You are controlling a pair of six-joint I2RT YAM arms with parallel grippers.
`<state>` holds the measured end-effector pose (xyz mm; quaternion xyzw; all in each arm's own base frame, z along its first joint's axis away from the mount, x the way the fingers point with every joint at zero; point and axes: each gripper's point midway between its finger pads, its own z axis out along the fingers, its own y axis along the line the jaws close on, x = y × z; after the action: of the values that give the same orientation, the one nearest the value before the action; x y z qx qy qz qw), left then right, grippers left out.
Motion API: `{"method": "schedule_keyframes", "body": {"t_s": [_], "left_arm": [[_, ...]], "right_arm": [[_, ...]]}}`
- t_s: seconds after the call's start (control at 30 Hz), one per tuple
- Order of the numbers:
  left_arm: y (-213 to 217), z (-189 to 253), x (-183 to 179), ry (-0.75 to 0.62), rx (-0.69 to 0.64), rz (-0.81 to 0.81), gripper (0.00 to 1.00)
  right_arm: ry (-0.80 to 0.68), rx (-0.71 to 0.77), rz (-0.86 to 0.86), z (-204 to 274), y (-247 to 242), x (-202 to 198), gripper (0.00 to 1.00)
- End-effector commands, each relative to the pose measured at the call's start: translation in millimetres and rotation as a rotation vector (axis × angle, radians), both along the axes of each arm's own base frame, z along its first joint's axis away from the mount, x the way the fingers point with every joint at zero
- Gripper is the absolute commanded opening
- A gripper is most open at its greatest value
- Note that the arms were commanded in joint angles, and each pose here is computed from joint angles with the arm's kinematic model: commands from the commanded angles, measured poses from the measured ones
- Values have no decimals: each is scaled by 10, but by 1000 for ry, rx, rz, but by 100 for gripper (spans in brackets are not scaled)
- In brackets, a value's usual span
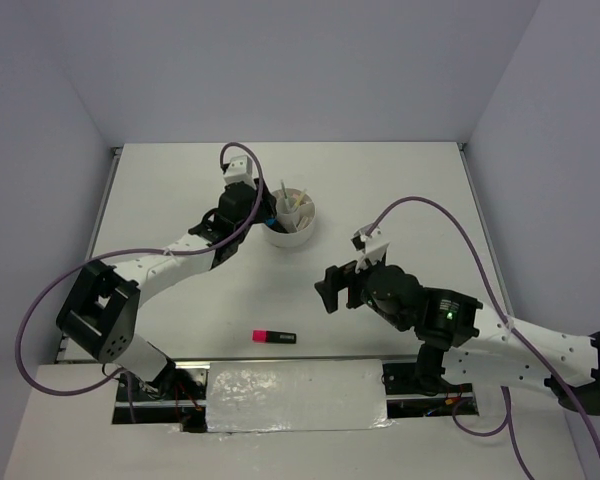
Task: Sort the stationery into containers
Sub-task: Place the pen in the storage box, then pick up the pen from the corner of the board.
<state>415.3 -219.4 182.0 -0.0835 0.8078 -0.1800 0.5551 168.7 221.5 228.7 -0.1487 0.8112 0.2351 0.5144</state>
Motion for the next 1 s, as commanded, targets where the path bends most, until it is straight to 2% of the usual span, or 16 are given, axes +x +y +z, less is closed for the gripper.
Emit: {"method": "schedule_keyframes", "body": {"t_s": [0.0, 0.03, 0.13, 0.2, 0.27, 0.3, 0.4, 0.6, 0.7, 0.73, 0.83, 0.97], "left_arm": [[-27, 163, 39, -50, -51, 2, 57], [-20, 198, 26, -53, -54, 3, 63], [30, 249, 4, -39, -51, 22, 74], [79, 336, -52, -31, -57, 38, 79], [164, 550, -132, -50, -76, 58, 83], [216, 641, -161, -55, -77, 78, 89], [431, 893, -388, -42, -74, 119, 98], [768, 1322, -1034, -30, -59, 72, 99], [907, 1353, -1339, -10, -52, 44, 99], [916, 1257, -1438, 21, -41, 18, 99], [965, 1286, -1674, 0, -43, -42, 99], [1081, 1068, -1910, 18, 41, -100, 99]], "right_arm": [[-39, 30, 61, 140, 129, -8, 100], [-38, 11, 77, 80, 167, -12, 100], [-36, -38, 151, -61, 299, -46, 100], [-41, -59, 303, -153, 494, -185, 100], [-18, -104, 413, -332, 642, -290, 100], [-17, -127, 459, -396, 690, -327, 99], [11, -187, 531, -607, 820, -370, 98], [67, -312, 624, -993, 967, -402, 96], [99, -372, 669, -1149, 1039, -429, 92], [118, -377, 720, -1196, 1078, -505, 89], [165, -409, 773, -1329, 1169, -584, 85], [187, -516, 807, -1559, 1206, -568, 77]]}}
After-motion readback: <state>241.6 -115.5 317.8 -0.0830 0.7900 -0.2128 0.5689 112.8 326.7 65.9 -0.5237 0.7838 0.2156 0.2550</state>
